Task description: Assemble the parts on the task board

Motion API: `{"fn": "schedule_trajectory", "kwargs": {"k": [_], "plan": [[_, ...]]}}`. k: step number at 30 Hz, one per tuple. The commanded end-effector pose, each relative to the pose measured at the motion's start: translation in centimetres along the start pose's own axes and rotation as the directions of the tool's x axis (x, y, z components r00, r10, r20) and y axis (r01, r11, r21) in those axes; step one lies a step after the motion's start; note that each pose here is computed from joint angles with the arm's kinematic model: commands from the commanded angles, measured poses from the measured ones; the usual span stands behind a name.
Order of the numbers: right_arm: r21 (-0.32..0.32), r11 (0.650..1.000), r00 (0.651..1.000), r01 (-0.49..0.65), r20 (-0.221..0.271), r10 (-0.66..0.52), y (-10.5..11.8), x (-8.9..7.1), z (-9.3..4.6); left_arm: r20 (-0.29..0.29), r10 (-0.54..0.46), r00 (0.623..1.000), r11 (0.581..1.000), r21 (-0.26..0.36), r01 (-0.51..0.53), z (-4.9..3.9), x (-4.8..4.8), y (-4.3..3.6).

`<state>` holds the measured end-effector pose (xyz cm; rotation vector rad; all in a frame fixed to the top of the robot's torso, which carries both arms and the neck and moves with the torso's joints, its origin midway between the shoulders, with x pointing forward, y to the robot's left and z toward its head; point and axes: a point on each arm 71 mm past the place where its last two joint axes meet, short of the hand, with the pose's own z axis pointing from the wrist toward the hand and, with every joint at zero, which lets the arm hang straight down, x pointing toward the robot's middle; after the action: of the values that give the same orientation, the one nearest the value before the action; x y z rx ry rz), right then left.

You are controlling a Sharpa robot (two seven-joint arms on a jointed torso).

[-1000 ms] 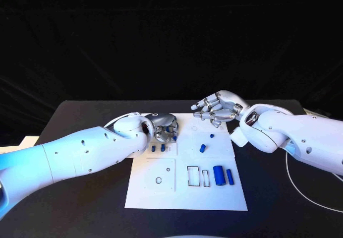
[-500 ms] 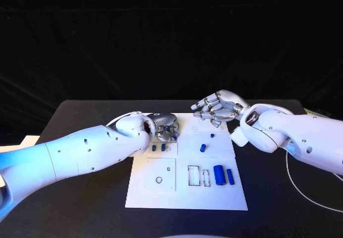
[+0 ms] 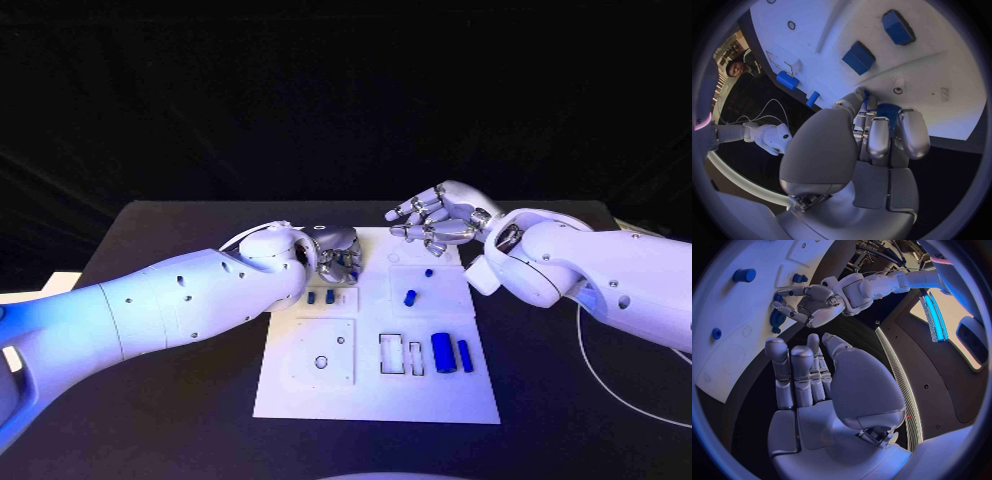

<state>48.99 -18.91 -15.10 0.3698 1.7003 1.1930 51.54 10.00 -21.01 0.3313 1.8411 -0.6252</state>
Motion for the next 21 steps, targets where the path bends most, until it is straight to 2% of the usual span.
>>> {"fn": "schedule_trajectory", "kwargs": {"k": [1,13,17,21], "plan": [[-0.006,1.000,1.000,0.006,-0.017,-0.006,0.1,0.2,0.0,-0.076,-0.007,0.997,1.000,-0.010,0.006,-0.01,1.31,0.02],[-0.008,1.000,1.000,0.006,-0.017,-0.006,0.1,0.2,0.1,-0.031,-0.033,0.999,0.999,0.018,0.034,-0.23,0.94,-0.24],[-0.008,1.000,1.000,0.006,-0.018,-0.006,0.1,0.2,0.1,-0.010,-0.067,0.998,0.997,0.027,0.067,-0.72,0.56,-0.24],[-0.007,1.000,1.000,0.006,-0.017,-0.006,0.0,0.2,0.0,0.018,-0.120,0.993,0.992,0.030,0.119,-1.46,-0.43,0.00]]}}
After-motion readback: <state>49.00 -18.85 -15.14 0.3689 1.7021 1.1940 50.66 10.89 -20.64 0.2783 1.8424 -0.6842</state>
